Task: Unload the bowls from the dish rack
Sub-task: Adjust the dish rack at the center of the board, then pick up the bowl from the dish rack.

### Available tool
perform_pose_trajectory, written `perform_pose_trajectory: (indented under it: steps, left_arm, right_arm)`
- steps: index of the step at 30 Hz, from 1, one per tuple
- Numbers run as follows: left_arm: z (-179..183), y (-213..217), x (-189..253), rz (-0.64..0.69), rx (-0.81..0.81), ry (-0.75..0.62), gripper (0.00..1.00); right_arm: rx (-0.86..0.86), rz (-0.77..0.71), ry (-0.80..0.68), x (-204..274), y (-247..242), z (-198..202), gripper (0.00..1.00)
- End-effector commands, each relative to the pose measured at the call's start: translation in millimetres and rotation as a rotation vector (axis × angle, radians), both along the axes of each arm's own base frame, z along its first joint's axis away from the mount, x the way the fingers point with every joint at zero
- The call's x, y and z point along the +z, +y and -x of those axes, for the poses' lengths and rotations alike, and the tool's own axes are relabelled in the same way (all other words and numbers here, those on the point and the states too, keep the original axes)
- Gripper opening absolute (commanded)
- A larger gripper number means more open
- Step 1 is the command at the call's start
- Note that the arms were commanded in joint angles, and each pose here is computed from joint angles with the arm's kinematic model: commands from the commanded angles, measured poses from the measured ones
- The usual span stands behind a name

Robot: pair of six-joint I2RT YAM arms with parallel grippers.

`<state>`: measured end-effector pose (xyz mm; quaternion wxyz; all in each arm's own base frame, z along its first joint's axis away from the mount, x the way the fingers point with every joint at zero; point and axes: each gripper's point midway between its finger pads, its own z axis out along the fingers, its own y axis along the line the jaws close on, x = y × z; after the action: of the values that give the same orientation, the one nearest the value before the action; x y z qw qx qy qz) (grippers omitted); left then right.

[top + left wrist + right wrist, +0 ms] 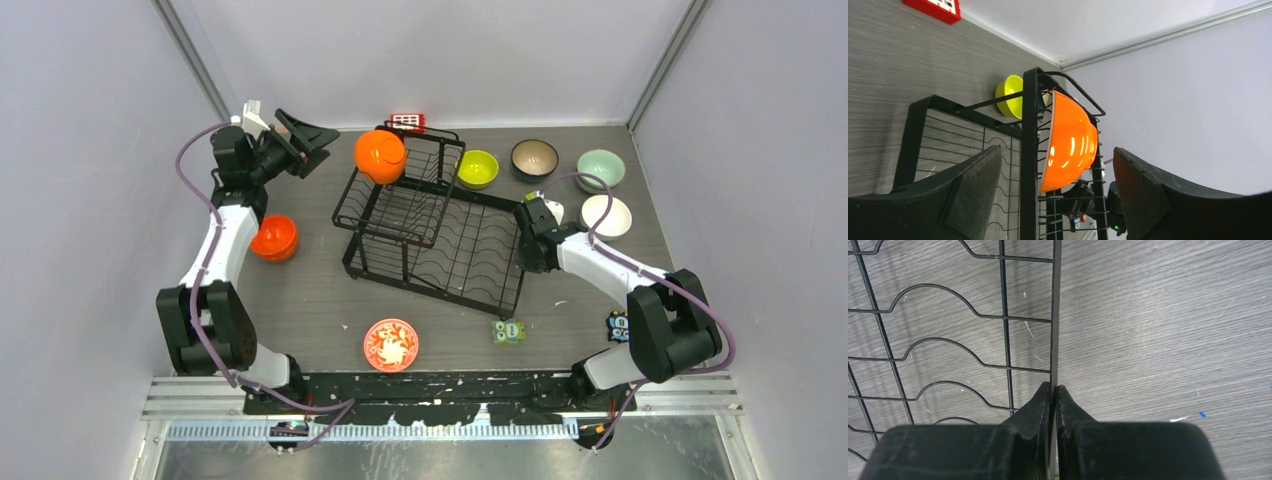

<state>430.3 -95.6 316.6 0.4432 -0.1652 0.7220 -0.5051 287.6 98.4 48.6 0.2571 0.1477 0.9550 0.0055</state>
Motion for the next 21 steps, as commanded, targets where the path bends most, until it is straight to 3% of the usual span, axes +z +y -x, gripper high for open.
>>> perform_pose_trajectory:
  steps: [1,8,21]
  left_arm:
    - [-4,-15,29,0.063,-0.1,-0.085,0.82]
    - [-20,-36,27,0.148,-0.22,-0.077,0.79]
    - [-25,-50,13,0.171,-0.281,-0.06,0.7]
  right_arm:
    - [0.016,0.001,-0.118,31,0,-30,0.06]
    - [0.03,-0.038,-0.126,29,6,-28,0.08]
    - [0.05,-0.078,-0.141,36,15,-33,0.08]
